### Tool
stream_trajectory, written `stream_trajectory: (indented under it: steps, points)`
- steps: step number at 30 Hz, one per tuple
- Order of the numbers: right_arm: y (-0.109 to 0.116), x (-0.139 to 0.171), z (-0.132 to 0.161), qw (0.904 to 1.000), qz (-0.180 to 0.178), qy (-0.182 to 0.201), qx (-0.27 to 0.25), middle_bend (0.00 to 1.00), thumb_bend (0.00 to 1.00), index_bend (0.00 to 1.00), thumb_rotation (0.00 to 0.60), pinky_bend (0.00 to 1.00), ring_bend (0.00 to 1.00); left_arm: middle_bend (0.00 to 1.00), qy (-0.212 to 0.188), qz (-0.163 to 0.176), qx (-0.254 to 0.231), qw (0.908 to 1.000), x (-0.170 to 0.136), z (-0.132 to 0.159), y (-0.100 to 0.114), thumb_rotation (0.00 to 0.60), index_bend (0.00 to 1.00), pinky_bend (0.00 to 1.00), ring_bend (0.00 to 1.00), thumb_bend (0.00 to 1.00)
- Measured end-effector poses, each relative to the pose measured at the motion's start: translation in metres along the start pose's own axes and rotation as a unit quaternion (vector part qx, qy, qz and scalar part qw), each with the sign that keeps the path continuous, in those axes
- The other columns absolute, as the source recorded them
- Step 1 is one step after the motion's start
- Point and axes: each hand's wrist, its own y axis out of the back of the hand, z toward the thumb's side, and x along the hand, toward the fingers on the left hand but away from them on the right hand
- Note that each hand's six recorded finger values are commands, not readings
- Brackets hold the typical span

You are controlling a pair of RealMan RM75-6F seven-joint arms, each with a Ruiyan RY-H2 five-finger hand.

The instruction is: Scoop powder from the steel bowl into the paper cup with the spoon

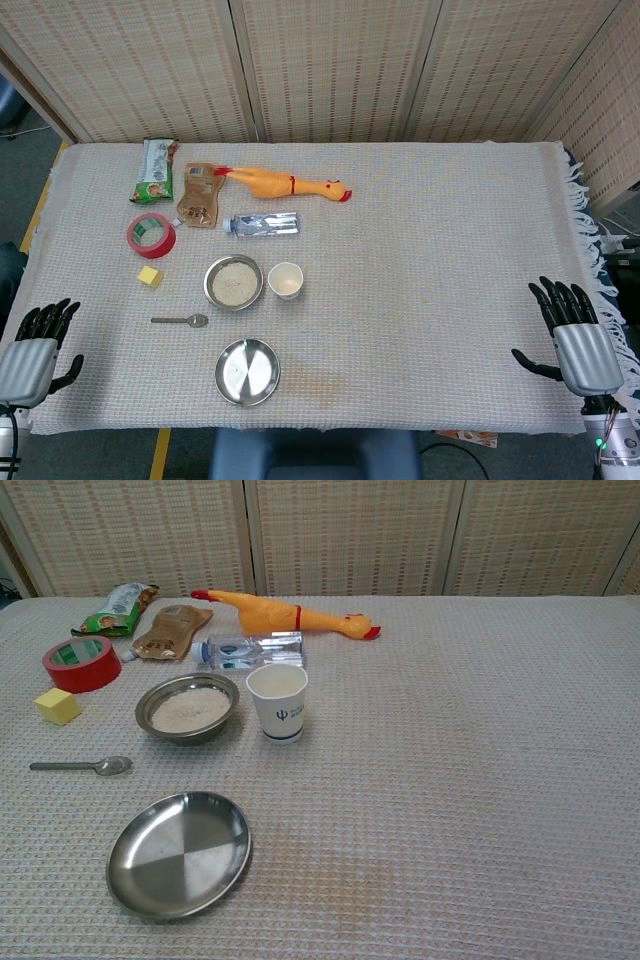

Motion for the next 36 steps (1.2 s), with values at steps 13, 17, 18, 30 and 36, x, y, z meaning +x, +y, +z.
stream_trajectory:
  steps: [13, 17, 18, 30, 36]
  points:
    - [0.008, 0.006, 0.005, 0.9997, -0.017, 0.016, -0.010, 0.00, 0.11, 0.00, 0.450, 0.00, 0.00, 0.67, -0.052, -0.021, 0.007, 0.9984, 0.016, 0.033, -0.028, 0.600, 0.12, 0.76, 0.63, 0.41]
    - [0.008, 0.007, 0.006, 0.9996, -0.016, 0.019, -0.012, 0.00, 0.11, 0.00, 0.450, 0.00, 0.00, 0.90, -0.069, -0.032, 0.017, 0.9970, 0.029, 0.052, -0.048, 0.600, 0.26, 0.93, 0.84, 0.41]
    - [0.008, 0.007, 0.006, 0.9996, -0.016, 0.019, -0.013, 0.00, 0.11, 0.00, 0.450, 0.00, 0.00, 0.92, -0.071, -0.032, 0.021, 0.9967, 0.032, 0.056, -0.052, 0.600, 0.27, 0.95, 0.87, 0.42]
    - [0.005, 0.004, 0.002, 0.9997, -0.001, 0.015, -0.018, 0.00, 0.11, 0.00, 0.451, 0.00, 0.00, 1.00, -0.068, -0.036, 0.037, 0.9963, 0.063, 0.085, -0.085, 0.600, 0.40, 1.00, 1.00, 0.42]
    - [0.004, 0.003, 0.002, 0.9997, 0.001, 0.014, -0.020, 0.00, 0.11, 0.00, 0.451, 0.00, 0.00, 1.00, -0.055, -0.035, 0.044, 0.9969, 0.075, 0.088, -0.103, 0.600, 0.39, 1.00, 1.00, 0.41]
